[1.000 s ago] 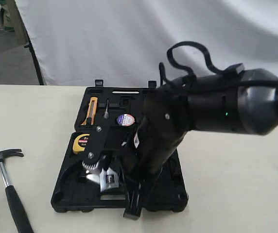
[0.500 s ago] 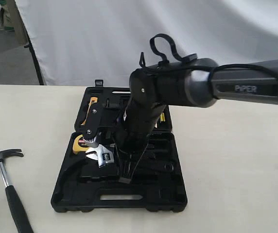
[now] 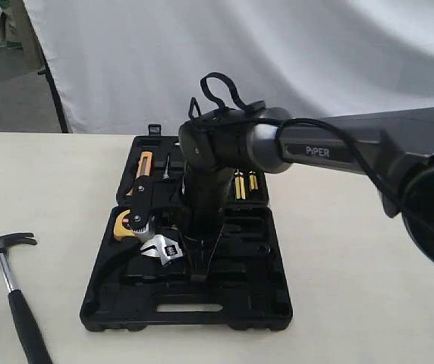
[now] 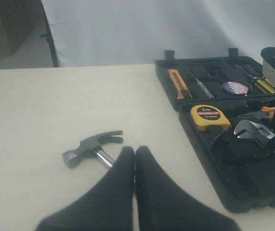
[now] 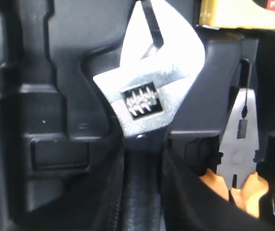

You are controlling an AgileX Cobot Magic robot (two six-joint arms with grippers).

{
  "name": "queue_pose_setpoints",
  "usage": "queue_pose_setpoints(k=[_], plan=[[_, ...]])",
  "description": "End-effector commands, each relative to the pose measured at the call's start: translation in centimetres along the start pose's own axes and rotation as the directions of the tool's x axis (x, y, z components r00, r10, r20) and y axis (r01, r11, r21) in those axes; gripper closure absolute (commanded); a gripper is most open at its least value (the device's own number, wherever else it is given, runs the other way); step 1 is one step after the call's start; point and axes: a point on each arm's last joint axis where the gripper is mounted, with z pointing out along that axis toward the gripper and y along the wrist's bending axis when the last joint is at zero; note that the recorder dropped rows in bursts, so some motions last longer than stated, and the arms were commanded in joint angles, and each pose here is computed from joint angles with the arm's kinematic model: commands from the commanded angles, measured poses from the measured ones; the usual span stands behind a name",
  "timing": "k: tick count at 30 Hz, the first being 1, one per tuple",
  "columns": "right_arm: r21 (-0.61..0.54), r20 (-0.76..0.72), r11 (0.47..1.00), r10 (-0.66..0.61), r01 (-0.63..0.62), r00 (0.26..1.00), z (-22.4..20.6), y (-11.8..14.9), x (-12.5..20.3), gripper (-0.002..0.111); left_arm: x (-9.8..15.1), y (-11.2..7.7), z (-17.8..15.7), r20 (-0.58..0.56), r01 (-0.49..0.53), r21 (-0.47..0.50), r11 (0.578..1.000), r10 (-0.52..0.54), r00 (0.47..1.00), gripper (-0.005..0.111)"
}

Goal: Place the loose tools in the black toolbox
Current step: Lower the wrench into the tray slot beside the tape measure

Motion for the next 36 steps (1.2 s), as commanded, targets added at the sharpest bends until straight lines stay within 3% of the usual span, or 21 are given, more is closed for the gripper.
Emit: queue_pose_setpoints(k=[1,26,36], plan=[[0.012,-0.008,1.0,-0.015,0.015,1.0,-0.2,-0.36,0.17,0.109,0.08,-0.04,0.02,0.0,0.002,0.008,1.0,-0.002,1.0,0.106],[-0.04,-0.007,0.999,0.023,-0.023,1.0,-0.21,0.11,0.16,0.109,0.08,-0.04,0.02,0.0,0.002,0.008,1.0,-0.002,1.0,0.106],[-0.013,0.013,0.991,0.137,-0.137,0.99,-0.2,-0.15,-0.03,0.108,0.08,-0.04,0.02,0.0,0.002,0.008,1.0,-0.002,1.0,0.106]])
